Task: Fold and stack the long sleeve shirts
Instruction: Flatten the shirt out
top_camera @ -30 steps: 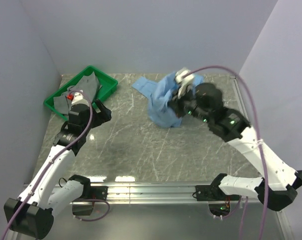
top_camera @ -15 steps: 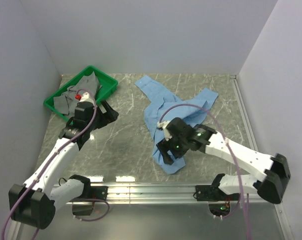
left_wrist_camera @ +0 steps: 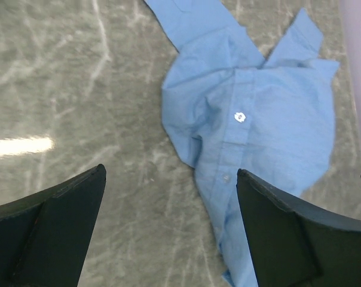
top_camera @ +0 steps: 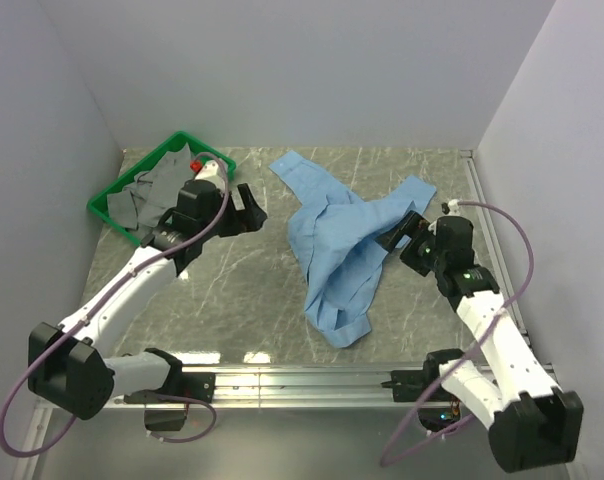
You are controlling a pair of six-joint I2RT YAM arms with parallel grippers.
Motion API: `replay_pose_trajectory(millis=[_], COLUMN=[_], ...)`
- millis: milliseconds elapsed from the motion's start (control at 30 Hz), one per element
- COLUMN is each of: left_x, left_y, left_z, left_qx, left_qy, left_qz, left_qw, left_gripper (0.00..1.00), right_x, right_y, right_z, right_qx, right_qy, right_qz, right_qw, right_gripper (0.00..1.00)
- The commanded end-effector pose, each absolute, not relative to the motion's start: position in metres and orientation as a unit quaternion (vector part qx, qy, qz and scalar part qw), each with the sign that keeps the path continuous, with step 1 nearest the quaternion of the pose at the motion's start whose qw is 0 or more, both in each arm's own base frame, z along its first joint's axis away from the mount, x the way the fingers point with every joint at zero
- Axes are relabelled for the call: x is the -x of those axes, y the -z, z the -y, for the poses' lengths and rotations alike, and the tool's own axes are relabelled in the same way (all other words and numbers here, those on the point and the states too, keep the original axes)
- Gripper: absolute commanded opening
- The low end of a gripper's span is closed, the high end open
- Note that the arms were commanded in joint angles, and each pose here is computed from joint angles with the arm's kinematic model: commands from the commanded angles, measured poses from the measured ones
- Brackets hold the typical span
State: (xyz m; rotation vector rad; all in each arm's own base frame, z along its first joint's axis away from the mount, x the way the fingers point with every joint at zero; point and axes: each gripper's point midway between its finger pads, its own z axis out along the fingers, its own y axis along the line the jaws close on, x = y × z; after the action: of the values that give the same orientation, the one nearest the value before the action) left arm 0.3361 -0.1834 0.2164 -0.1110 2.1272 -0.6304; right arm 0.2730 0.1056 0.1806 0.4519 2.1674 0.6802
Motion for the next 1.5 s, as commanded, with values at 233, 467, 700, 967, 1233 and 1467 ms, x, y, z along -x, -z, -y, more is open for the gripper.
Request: replay_pose_trajectory(millis=[233, 467, 700, 967, 1233, 1467], left_x=[-0.321, -0.311, -0.309, -0.303, -0.297, -0.289], left_y=[-0.209, -0.198, -0.207, -0.221, -0.233, -0.248], left_z=[0.116, 0.088, 0.069, 0.051, 0.035, 0.026], left_qx=[0.037, 0.071, 0.104, 0.141, 0.181, 0.206], left_qy=[0.113, 0.072, 0.039, 0.025, 0.016, 0.032], left_qz=[-0.839, -0.824, -0.812, -0.789, -0.763, -0.731], left_qw=[0.531, 0.557, 0.573, 0.597, 0.62, 0.65], left_gripper=[0.98, 0.96, 0.95, 0.95, 0.94, 0.93], right_x=[-0.36, -0.4, -0.432, -0.421, -0.338, -0.235], right_y=[-0.175, -0.155, -0.228, -0.313, -0.254, -0.195], right_z=[-0.101, -0.109, -0.098, -0.153, -0.31, -0.398], right_qx=[-0.317, -0.305, -0.222, -0.039, 0.141, 0.351], right_qy=[-0.367, -0.363, -0.304, -0.212, -0.23, -0.188], right_qz=[-0.76, -0.779, -0.787, -0.811, -0.857, -0.857], right_qw=[0.432, 0.41, 0.489, 0.545, 0.44, 0.326], right_gripper=[0.93, 0.73, 0.01, 0.0, 0.02, 0.52])
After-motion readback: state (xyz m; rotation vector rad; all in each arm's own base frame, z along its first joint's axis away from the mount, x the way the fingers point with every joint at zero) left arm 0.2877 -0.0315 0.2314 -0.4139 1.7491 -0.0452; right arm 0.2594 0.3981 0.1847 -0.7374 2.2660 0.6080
